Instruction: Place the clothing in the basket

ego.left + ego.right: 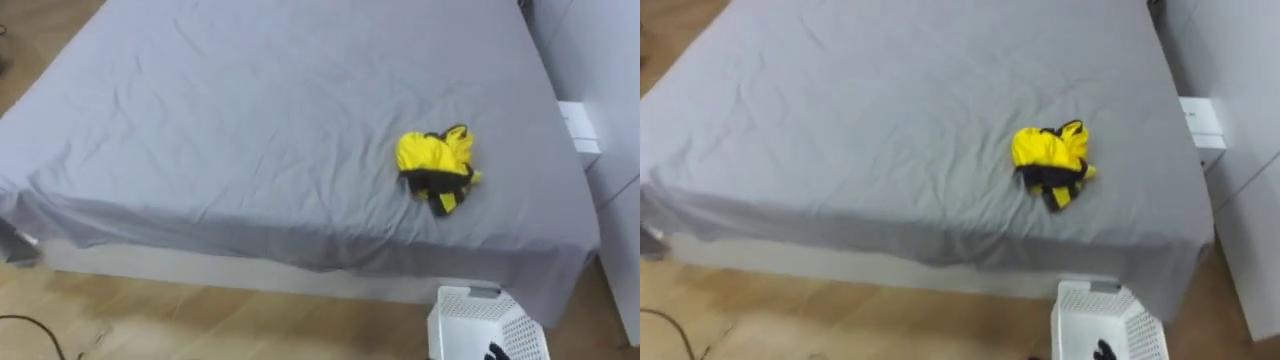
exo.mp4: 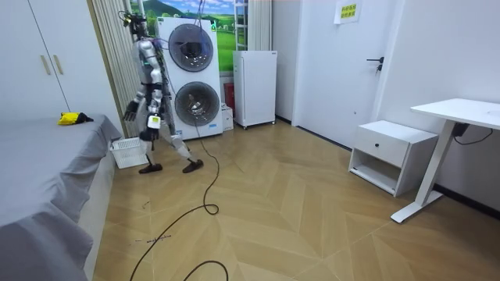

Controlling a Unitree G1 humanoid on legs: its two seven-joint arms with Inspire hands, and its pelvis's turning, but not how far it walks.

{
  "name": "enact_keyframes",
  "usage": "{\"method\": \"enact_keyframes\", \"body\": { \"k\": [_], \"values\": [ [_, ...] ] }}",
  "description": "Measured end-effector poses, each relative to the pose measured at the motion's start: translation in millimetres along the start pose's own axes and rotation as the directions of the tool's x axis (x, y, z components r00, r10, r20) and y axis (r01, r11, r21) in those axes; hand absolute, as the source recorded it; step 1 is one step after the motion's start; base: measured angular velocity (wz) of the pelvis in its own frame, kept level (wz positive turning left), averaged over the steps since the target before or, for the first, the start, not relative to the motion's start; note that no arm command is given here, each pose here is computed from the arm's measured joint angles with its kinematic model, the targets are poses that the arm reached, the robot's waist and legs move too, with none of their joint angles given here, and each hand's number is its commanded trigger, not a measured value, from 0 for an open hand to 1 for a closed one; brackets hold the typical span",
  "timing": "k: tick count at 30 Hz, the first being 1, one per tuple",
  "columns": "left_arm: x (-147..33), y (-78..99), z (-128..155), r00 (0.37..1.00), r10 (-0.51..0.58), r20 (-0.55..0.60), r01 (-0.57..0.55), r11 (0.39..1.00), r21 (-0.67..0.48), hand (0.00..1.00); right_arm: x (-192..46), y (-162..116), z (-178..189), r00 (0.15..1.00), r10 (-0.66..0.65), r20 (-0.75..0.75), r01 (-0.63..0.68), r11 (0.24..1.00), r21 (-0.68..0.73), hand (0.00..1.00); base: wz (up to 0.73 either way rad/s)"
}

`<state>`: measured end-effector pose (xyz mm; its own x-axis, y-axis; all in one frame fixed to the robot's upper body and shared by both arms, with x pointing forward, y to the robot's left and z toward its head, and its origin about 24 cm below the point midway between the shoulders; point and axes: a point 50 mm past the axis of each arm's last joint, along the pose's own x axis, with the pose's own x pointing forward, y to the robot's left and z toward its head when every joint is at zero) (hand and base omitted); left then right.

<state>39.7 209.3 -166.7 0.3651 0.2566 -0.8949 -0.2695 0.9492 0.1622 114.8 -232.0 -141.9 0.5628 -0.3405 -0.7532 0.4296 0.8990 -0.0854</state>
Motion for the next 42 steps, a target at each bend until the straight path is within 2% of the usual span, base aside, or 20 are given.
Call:
{"method": "enact_keyframes", "body": {
  "k": [4,6,13,18,22,29,31,35,37,42],
  "values": [
    [-10.5,32.2,-25.8,0.994,0.095,-0.052,-0.097,0.995,-0.039,0.0,7.2,12.2,32.4,0.994,0.013,0.105,-0.014,1.0,0.004,0.0,-0.56],
    [-11.4,40.4,-28.2,0.99,0.124,-0.063,-0.127,0.991,-0.034,0.0,8.4,12.0,39.4,0.992,-0.008,0.128,0.008,1.0,-0.001,0.0,0.31],
    [-15.4,43.3,-40.1,0.98,0.156,-0.121,-0.155,0.988,0.017,0.0,15.7,11.2,65.3,0.979,-0.116,0.166,0.114,0.993,0.025,0.0,0.04],
    [-21.2,45.8,-55.4,0.97,0.165,-0.18,-0.158,0.986,0.051,0.0,19.3,14.5,92.9,0.953,-0.176,0.246,0.183,0.983,-0.004,0.0,-0.47],
    [-16.6,43.5,-48.9,0.973,0.14,-0.182,-0.119,0.986,0.119,0.0,20.0,14.2,115.0,0.913,-0.253,0.319,0.27,0.963,-0.012,0.0,0.01],
    [0.7,33.6,-12.3,0.985,0.108,-0.135,-0.086,0.984,0.159,0.0,18.9,30.7,167.4,0.843,-0.262,0.47,0.31,0.95,-0.027,0.0,0.04],
    [4.8,29.9,-3.1,0.987,0.092,-0.129,-0.071,0.985,0.158,0.0,18.0,37.1,180.2,0.823,-0.238,0.515,0.317,0.946,-0.069,0.0,0.04],
    [9.5,28.1,10.6,0.991,0.084,-0.108,-0.065,0.984,0.168,0.0,19.5,46.2,197.1,0.813,-0.215,0.541,0.327,0.937,-0.119,0.0,0.1],
    [12.4,28.0,19.0,0.991,0.08,-0.104,-0.056,0.976,0.21,0.0,21.5,45.7,202.8,0.815,-0.198,0.545,0.345,0.921,-0.181,0.0,0.15],
    [14.1,27.8,23.6,0.992,0.069,-0.107,-0.042,0.97,0.24,0.0,23.9,44.4,217.0,0.812,-0.203,0.547,0.389,0.887,-0.248,0.0,0.11]
  ]
}}
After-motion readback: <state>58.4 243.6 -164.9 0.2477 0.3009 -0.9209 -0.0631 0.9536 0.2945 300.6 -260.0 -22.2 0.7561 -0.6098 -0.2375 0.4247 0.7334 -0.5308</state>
